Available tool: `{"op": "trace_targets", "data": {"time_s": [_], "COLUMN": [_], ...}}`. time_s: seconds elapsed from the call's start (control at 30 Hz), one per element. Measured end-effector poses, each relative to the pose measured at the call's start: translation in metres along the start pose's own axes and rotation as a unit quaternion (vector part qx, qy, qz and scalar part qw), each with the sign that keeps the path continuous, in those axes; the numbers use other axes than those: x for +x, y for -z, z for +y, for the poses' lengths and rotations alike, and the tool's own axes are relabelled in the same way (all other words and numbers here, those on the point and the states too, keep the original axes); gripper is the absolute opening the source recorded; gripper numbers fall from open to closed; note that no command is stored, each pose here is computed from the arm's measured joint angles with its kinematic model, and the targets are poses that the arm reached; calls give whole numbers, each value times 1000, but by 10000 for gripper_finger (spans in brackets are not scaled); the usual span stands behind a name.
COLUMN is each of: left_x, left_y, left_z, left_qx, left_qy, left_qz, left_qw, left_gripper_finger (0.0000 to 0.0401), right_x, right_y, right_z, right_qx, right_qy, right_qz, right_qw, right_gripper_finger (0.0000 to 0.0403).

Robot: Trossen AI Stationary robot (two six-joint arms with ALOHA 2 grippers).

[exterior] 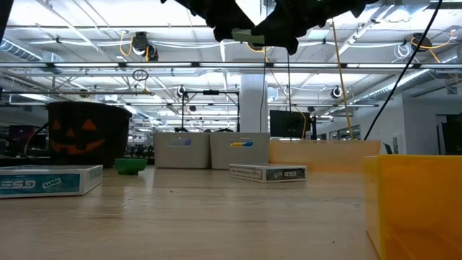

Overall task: Pick & Place Toys
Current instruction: Put the light blue gamepiece into the right gray bin

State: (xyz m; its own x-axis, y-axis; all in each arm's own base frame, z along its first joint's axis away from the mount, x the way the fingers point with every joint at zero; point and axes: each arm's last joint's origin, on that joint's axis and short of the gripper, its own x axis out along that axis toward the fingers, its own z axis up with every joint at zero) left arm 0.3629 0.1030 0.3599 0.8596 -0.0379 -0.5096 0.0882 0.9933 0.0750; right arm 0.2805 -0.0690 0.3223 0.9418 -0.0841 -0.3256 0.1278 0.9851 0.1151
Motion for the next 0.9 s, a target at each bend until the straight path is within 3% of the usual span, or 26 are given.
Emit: {"op": "trace_targets", "data": {"time_s": [0.57, 0.9], "left_x": [-1, -1], "left_y": [7, 7], "left_z": [-1, -2], "left_qx": [-8, -12], "left_qy": [13, 22], "left_qz": [33, 34], "left_qw": [999, 999], "left_gripper_finger": [232, 140], "right_x": [0, 0], "right_y": [-1, -1], "right_z": [1, 1], "right_qx": [-2, -5], "right_qy": [-2, -4], "right_qz": [-5, -4], "right_qw": [1000, 1000], "right_gripper_finger": [134, 134]}}
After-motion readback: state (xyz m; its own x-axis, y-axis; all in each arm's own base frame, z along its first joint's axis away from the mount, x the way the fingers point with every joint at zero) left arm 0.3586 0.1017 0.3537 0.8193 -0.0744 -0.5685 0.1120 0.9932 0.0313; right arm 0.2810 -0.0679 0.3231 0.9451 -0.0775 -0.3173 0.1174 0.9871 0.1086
